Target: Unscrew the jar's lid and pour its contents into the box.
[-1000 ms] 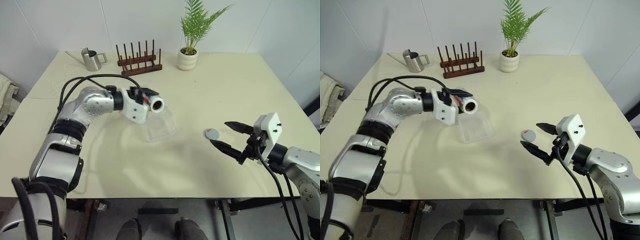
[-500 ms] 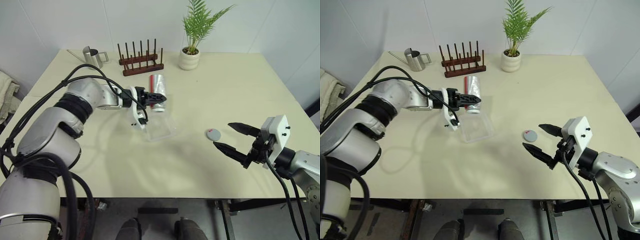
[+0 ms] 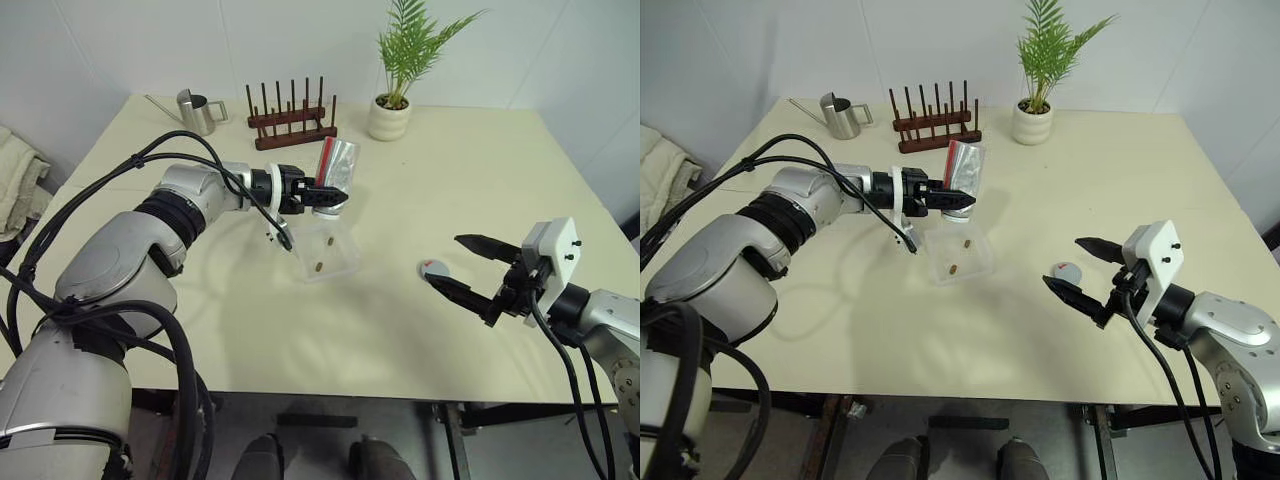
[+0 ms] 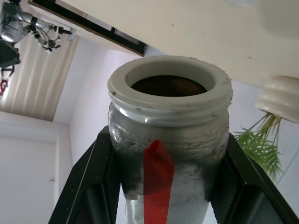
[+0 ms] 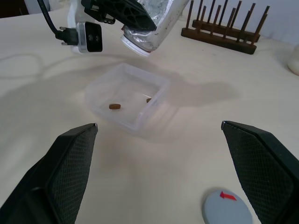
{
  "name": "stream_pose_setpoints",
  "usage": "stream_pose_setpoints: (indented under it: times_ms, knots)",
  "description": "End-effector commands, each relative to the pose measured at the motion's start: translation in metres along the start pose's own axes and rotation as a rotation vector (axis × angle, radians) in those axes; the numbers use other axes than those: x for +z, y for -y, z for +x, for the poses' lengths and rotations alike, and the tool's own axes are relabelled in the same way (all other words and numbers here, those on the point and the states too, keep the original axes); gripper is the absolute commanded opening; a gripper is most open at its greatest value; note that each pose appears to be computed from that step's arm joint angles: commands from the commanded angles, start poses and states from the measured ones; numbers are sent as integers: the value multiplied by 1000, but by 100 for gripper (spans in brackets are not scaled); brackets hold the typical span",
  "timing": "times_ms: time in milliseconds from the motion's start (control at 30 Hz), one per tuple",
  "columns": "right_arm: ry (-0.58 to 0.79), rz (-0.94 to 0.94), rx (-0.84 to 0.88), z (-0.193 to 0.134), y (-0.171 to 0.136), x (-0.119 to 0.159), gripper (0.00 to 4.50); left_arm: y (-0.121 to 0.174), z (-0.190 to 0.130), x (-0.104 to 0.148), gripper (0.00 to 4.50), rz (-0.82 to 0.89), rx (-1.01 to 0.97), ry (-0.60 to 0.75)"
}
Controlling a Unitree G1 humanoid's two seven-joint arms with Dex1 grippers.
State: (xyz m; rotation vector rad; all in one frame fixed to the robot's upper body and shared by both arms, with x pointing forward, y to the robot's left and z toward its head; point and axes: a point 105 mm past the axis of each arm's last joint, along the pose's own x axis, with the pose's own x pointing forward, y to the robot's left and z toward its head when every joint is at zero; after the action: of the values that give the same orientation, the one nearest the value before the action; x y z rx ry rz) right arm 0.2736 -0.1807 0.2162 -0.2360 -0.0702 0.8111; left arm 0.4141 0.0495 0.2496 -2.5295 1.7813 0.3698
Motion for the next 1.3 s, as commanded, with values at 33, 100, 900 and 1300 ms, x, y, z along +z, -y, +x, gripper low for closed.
stream_pose_setpoints:
  times_ms: [33, 100, 900, 1300]
  knots:
    - [22, -36, 8, 0, 0, 11, 447, -7, -2, -17, 204, -24, 38, -60]
    - [22, -40, 18, 0, -1, 11, 447, -6, -8, -27, 204, -187, 46, -149]
    - [36, -64, 178, 25, 14, 19, 447, 58, -102, 16, 204, -2649, 645, -977]
    - [30, -45, 228, 23, 16, 9, 447, 71, -122, 74, 204, -2754, 347, -1085]
